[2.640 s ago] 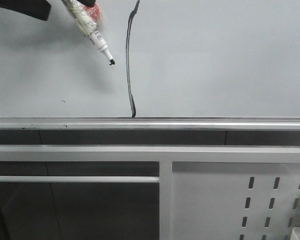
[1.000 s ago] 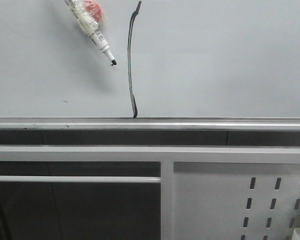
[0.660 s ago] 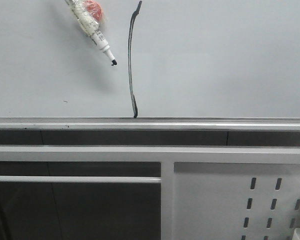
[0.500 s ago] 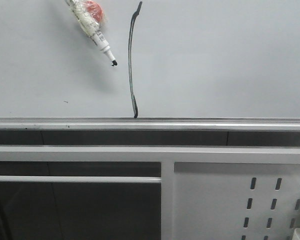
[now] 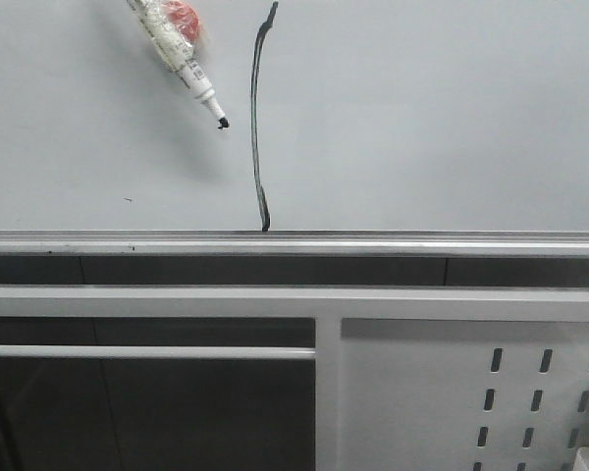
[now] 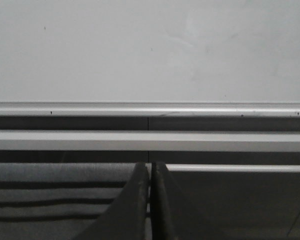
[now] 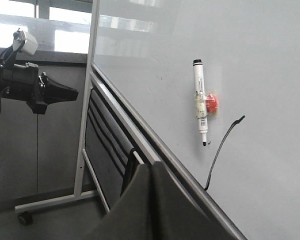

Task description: Write number 1 on whiteboard

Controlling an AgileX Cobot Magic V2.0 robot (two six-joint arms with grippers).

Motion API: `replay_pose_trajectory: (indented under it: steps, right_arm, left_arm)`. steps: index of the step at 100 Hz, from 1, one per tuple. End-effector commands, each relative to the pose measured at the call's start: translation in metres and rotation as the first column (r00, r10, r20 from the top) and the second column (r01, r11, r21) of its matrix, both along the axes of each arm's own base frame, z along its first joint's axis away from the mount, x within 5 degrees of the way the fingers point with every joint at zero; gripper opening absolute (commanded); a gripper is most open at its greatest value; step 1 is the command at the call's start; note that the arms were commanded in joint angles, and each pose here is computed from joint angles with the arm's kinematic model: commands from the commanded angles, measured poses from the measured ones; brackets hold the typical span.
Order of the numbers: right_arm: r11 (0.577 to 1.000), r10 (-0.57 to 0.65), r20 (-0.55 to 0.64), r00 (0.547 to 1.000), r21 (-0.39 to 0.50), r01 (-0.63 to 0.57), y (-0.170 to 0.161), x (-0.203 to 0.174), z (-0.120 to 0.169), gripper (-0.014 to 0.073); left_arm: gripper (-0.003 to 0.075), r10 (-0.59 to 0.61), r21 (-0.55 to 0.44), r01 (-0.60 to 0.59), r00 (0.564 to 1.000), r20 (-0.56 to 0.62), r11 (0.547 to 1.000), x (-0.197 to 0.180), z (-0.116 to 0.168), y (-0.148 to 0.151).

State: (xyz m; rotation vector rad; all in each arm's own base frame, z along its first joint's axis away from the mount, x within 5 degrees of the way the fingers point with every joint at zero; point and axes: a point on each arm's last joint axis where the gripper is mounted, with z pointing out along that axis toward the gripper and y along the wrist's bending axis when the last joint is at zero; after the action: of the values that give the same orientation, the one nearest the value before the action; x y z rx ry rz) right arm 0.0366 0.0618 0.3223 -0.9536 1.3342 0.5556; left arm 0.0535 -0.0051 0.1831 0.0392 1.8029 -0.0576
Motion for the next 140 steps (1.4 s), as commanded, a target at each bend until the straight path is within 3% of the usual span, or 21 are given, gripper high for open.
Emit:
replay_pose_trajectory:
  steps: [1, 100, 114, 128, 140]
  right_arm:
    - [0.997, -0.044, 0.032, 0.999, 0.071, 0.042, -0.002, 0.003, 0.013, -0.0059]
    - [0.996, -0.053, 0.025, 0.998, 0.067, 0.051, -0.001, 0.005, 0.009, -0.0059]
    - [0.987, -0.132, 0.035, 0.991, 0.1, 0.128, -0.002, 0.014, -0.006, -0.0059]
    - [0.95, -0.291, 0.039, 0.956, 0.128, 0.284, -0.009, 0.028, -0.028, -0.0059]
    - [0.906, -0.402, -0.056, 0.914, 0.121, 0.406, -0.016, 0.036, -0.05, -0.0059]
  left_arm:
    - [-0.002, 0.01, -0.013, -0.01, 1.0, 0.023, 1.0, 0.0, -0.007, 0.001]
    - [-0.002, 0.01, -0.013, -0.01, 1.0, 0.023, 1.0, 0.0, -0.007, 0.001]
    - [-0.002, 0.01, -0.013, -0.01, 1.0, 0.023, 1.0, 0.0, -0.007, 0.001]
    - [-0.002, 0.01, -0.013, -0.01, 1.0, 0.023, 1.0, 0.0, -0.007, 0.001]
    - [-0.002, 0.01, -0.013, -0.01, 1.0, 0.023, 1.0, 0.0, -0.007, 0.001]
